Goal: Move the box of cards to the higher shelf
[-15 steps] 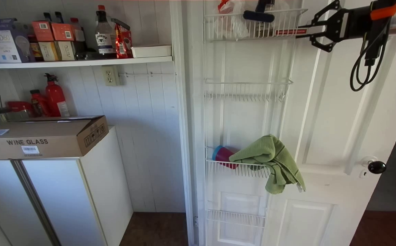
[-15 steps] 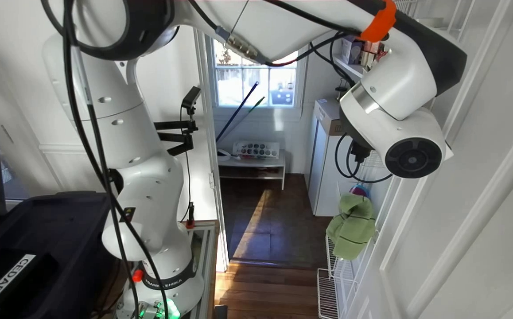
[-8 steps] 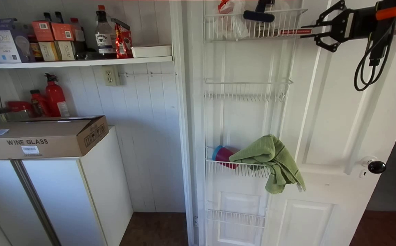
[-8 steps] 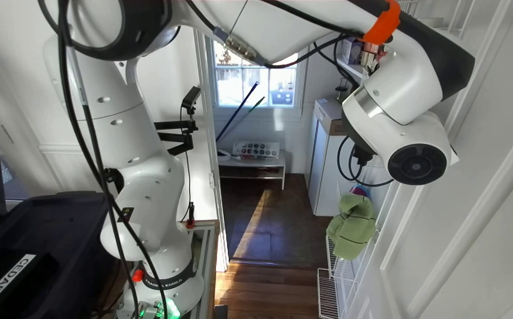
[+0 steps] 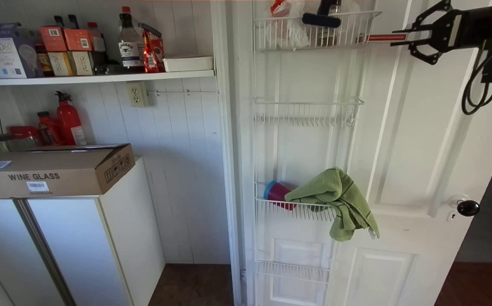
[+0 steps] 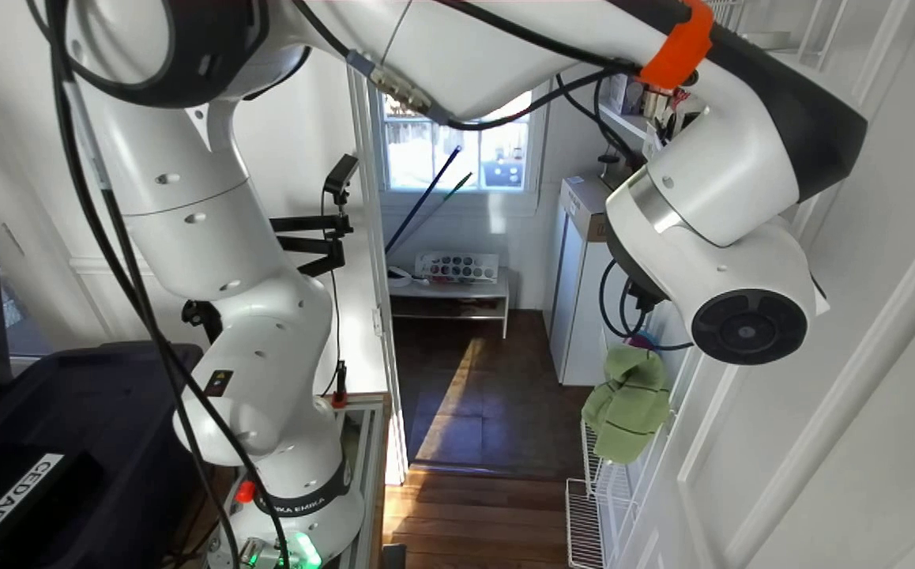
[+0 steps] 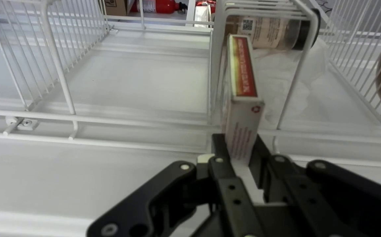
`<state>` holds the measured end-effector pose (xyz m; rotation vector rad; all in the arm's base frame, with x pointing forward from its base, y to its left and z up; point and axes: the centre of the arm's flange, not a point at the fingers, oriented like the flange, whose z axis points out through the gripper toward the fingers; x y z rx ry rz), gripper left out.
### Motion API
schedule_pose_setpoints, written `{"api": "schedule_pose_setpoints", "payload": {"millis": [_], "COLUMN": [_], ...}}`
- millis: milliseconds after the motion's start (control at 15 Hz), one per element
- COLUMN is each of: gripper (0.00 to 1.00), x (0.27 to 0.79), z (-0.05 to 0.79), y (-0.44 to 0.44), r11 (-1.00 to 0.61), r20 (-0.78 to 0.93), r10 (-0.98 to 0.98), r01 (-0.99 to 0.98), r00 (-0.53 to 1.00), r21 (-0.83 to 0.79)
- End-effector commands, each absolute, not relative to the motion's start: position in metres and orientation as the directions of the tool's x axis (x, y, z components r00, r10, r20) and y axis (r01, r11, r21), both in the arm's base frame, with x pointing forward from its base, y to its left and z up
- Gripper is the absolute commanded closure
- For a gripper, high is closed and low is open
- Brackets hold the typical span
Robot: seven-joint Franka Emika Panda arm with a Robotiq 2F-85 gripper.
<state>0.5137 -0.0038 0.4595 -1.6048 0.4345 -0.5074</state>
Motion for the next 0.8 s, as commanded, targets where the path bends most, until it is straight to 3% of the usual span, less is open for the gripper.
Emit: {"api": "schedule_pose_setpoints", "payload": {"millis": [0, 333, 733], "gripper": [0.95, 0.95, 0.95], "x": [0.483, 0.458, 0.444], "z": [0.474, 0.488, 0.514], "y": [-0.021, -0.035, -0.026], "r11": [-0.103, -0.175, -0.145], "r20": [0.076, 0.096, 0.110], "r10": [-0.541, -0.490, -0.404], "r01": [0.024, 0.010, 0.055], "r00": [0.838, 0.867, 0.908], "r21": [-0.994, -0.984, -0.988]}}
